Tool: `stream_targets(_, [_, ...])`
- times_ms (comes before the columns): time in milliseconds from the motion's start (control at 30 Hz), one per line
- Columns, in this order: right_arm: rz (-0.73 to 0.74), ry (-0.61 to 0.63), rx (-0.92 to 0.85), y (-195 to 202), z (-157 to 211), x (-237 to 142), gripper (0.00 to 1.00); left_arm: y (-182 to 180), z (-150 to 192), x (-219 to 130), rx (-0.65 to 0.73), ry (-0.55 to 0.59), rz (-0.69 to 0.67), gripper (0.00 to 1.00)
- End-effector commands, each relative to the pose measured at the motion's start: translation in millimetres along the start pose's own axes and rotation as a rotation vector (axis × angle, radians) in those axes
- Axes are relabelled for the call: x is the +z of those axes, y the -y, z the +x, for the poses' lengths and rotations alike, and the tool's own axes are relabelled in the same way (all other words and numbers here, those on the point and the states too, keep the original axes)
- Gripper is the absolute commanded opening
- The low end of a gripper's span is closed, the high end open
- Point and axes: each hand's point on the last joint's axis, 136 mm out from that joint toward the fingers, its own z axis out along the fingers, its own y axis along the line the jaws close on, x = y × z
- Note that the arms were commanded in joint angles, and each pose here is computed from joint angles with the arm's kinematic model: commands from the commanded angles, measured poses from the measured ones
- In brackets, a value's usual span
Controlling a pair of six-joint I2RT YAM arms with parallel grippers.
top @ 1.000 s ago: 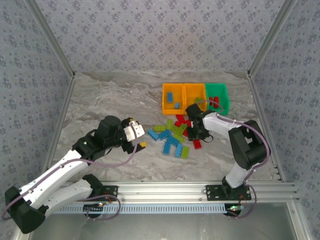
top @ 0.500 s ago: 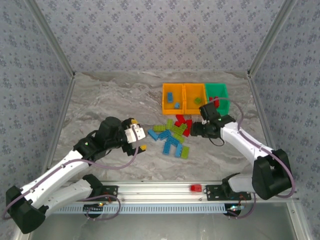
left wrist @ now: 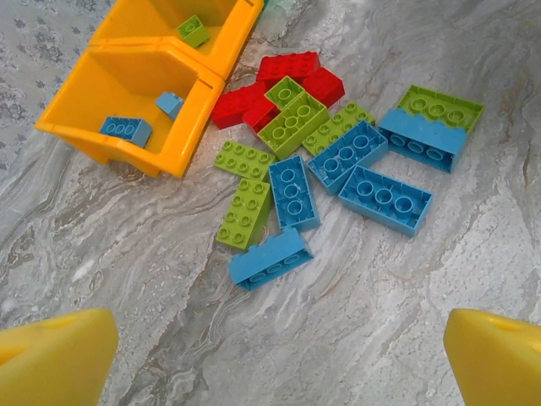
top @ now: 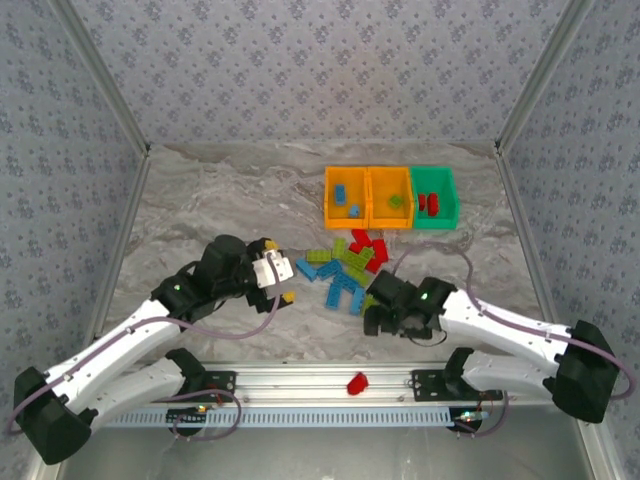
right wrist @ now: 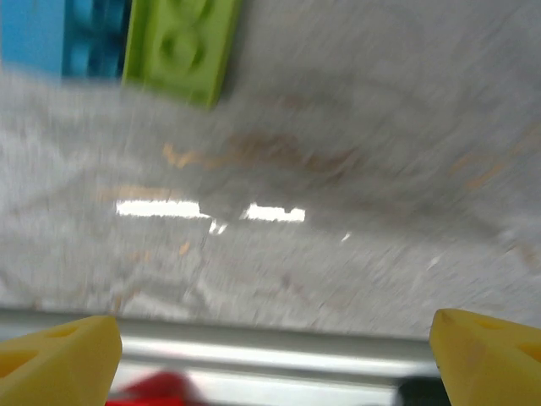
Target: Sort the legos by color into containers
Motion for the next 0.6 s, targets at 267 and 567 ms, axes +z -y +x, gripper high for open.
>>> stream_targets(267, [-0.065,-0.118,-0.036,-57,54,40,1.0,8,-3,2,0.036,0.003,0.016,0.99])
stream_targets(567, [0.075,-0.164,-0.104,-53,90,54,0.91,15,-7,2,0.054,0.013,0.034,0.99])
